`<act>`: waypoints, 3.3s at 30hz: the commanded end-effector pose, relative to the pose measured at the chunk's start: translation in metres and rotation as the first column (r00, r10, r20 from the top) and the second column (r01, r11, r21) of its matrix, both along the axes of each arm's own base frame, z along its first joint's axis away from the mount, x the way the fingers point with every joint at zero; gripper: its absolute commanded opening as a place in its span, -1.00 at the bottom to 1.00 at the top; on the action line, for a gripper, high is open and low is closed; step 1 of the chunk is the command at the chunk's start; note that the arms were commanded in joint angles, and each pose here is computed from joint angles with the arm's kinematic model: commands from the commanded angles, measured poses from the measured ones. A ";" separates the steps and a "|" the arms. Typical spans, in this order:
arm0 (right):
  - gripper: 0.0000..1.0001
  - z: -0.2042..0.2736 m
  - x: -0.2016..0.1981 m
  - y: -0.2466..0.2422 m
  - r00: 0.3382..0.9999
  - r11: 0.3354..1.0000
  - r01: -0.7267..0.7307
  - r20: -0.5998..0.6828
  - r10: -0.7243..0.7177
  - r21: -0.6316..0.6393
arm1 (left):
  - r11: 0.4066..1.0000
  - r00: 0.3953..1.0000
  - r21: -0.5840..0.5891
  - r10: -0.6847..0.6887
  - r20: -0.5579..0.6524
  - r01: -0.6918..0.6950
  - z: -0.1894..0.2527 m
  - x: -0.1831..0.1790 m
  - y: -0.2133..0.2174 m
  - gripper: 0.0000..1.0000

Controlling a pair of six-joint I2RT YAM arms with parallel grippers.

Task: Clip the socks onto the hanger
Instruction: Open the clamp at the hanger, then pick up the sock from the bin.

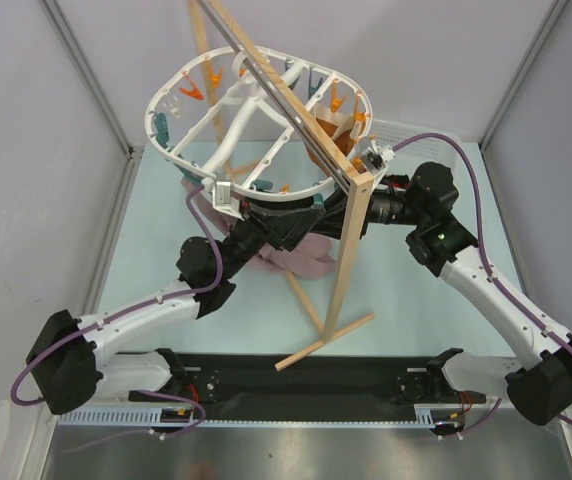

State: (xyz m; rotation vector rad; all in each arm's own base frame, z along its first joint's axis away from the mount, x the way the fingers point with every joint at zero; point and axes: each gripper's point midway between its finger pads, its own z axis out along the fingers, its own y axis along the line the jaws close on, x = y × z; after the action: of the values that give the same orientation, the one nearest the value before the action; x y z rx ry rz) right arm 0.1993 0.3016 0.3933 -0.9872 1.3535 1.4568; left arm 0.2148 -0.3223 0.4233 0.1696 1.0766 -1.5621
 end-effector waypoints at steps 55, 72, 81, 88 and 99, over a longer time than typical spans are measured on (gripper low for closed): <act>0.79 -0.045 0.106 -0.191 0.459 0.511 0.832 -0.248 -0.853 -0.216 | 0.995 0.995 0.056 0.085 -0.056 -0.082 0.010 0.011 0.008 -1.00; 0.30 -0.115 0.296 -0.294 -0.091 -0.039 0.911 -0.108 -0.990 -0.411 | 0.985 0.989 0.130 0.125 -0.075 -0.115 -0.008 0.018 0.007 -1.00; 0.30 -0.204 0.355 -0.341 -0.396 -0.319 0.662 0.044 -0.917 -0.678 | 0.976 0.983 0.137 0.178 -0.050 -0.170 -0.003 0.019 0.017 -1.00; 0.32 -0.247 0.343 -0.340 -0.470 -0.396 0.507 0.140 -0.872 -0.766 | 0.975 0.982 0.150 0.174 -0.069 -0.163 -0.014 0.024 0.011 -1.00; 0.29 -0.304 0.345 -0.331 -0.472 -0.283 0.453 0.042 -0.881 -0.845 | 0.977 0.983 0.150 0.163 -0.087 -0.148 -0.019 0.025 0.008 -1.00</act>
State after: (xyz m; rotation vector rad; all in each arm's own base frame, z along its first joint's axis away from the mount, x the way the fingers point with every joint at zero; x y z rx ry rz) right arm 0.5438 -0.0285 0.0910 0.8832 2.3233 -0.1999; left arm 0.2234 -0.3128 0.4298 0.1959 1.1390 -1.3854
